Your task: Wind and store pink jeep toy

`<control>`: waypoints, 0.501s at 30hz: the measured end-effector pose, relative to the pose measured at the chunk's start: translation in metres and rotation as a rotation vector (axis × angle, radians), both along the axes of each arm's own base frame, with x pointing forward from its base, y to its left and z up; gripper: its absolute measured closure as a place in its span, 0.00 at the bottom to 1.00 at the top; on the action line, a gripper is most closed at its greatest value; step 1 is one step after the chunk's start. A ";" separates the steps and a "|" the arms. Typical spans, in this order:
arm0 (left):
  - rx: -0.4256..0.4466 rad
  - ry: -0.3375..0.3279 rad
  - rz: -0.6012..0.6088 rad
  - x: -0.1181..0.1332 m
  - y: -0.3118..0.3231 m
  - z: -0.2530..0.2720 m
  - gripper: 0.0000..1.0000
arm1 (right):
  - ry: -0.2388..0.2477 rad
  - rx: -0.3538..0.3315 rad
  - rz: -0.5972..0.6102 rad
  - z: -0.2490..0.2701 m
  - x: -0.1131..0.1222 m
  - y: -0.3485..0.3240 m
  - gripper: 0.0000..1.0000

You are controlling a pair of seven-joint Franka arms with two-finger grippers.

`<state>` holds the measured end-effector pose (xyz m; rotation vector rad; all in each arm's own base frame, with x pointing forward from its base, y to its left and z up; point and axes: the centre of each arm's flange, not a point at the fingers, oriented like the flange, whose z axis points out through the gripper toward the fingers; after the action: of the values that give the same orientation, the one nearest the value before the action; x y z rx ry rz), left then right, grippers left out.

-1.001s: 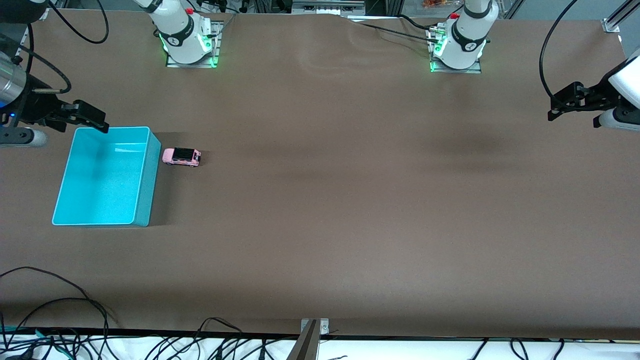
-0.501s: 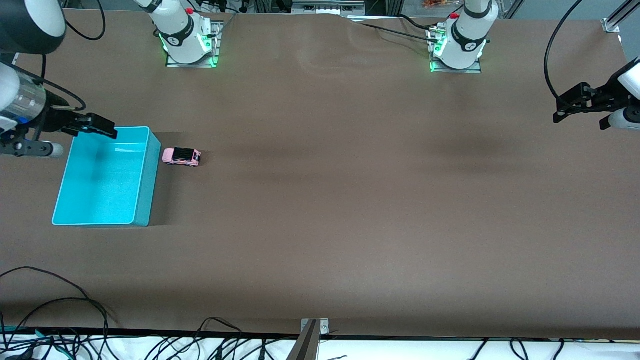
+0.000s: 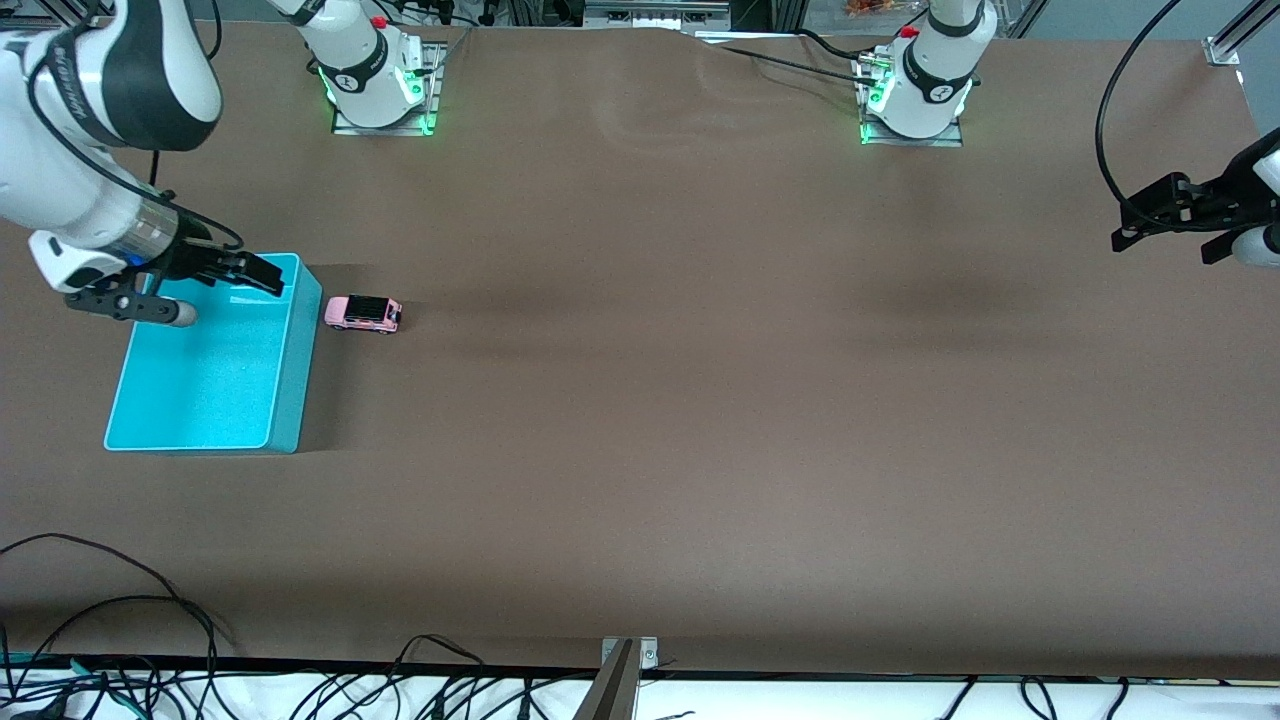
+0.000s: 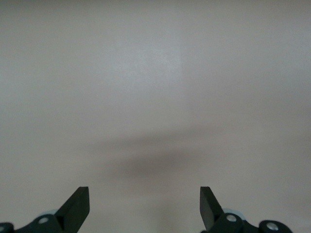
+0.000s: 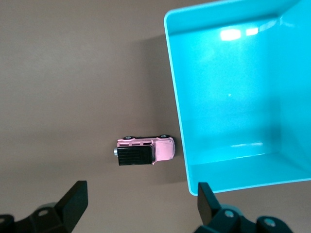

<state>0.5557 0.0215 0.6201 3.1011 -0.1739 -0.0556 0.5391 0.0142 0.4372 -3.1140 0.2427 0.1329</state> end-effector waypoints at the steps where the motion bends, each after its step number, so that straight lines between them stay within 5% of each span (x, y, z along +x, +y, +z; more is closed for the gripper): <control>1: 0.000 -0.001 -0.002 0.000 -0.001 0.000 0.00 | 0.006 -0.001 -0.008 -0.006 -0.002 0.001 0.00; 15: 0.032 -0.030 -0.049 0.001 -0.024 0.014 0.00 | -0.018 -0.020 -0.191 -0.076 -0.025 0.028 0.00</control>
<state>0.5570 -0.0022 0.6341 3.1309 -0.2525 -0.0128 0.5141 0.0427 0.3609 -3.0876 0.5415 0.1001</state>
